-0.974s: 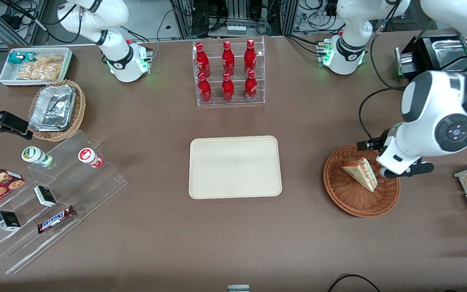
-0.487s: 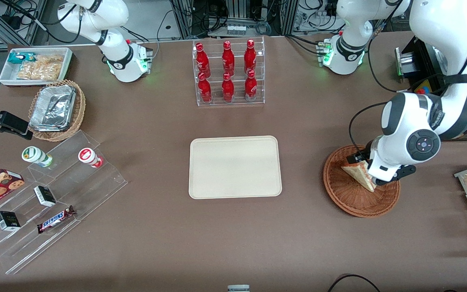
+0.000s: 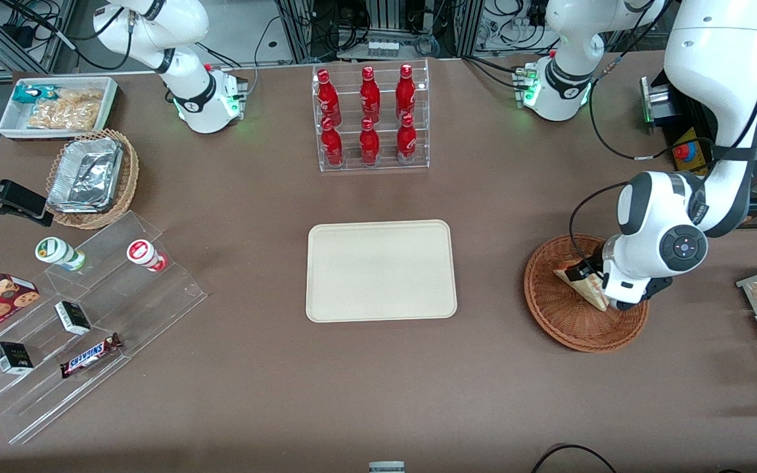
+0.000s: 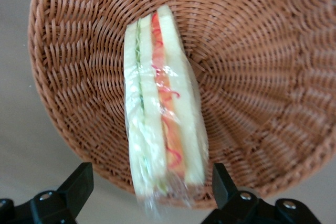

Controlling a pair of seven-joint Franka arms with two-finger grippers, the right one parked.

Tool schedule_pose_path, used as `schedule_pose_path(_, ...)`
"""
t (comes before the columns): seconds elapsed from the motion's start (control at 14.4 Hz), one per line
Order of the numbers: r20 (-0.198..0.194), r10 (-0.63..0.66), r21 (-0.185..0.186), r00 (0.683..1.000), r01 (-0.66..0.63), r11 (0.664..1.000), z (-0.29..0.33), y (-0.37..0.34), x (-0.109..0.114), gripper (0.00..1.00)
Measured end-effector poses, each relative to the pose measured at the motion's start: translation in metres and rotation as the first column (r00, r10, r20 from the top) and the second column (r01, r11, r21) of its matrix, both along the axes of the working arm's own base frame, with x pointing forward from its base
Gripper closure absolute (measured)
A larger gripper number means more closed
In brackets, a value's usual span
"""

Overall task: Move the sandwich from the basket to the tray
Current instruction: 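Close the left gripper on the wrapped sandwich, then lift the sandwich and carry it over the cream tray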

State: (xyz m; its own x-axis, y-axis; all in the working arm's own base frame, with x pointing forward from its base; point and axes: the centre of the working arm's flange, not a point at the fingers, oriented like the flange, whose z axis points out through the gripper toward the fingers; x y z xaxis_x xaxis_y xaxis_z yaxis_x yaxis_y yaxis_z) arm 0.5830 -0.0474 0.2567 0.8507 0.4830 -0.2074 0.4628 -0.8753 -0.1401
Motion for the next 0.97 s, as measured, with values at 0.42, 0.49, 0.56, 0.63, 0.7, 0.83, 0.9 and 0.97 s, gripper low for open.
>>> schedule_pose_path(0.42,0.033,0.154,0.014,0.987,-0.155,0.988,-0.027,0.002,0.003,0.25)
schedule_pose_path(0.49,0.035,0.169,0.017,0.985,-0.17,0.985,-0.027,0.001,0.004,0.37)
schedule_pose_path(0.56,0.038,0.175,0.017,0.984,-0.176,0.984,-0.026,0.001,0.004,0.46)
schedule_pose_path(0.63,0.042,0.177,0.016,0.983,-0.178,0.984,-0.024,0.0,0.006,0.56)
schedule_pose_path(0.7,0.05,0.177,0.014,0.983,-0.178,0.984,-0.021,0.0,0.009,0.66)
schedule_pose_path(0.83,0.07,0.166,0.005,0.984,-0.166,0.986,-0.01,-0.007,0.016,0.79)
schedule_pose_path(0.9,0.076,0.15,-0.001,0.986,-0.15,0.989,-0.001,-0.017,0.021,0.81)
schedule_pose_path(0.97,0.078,0.127,-0.007,0.989,-0.126,0.992,0.011,-0.033,0.026,0.81)
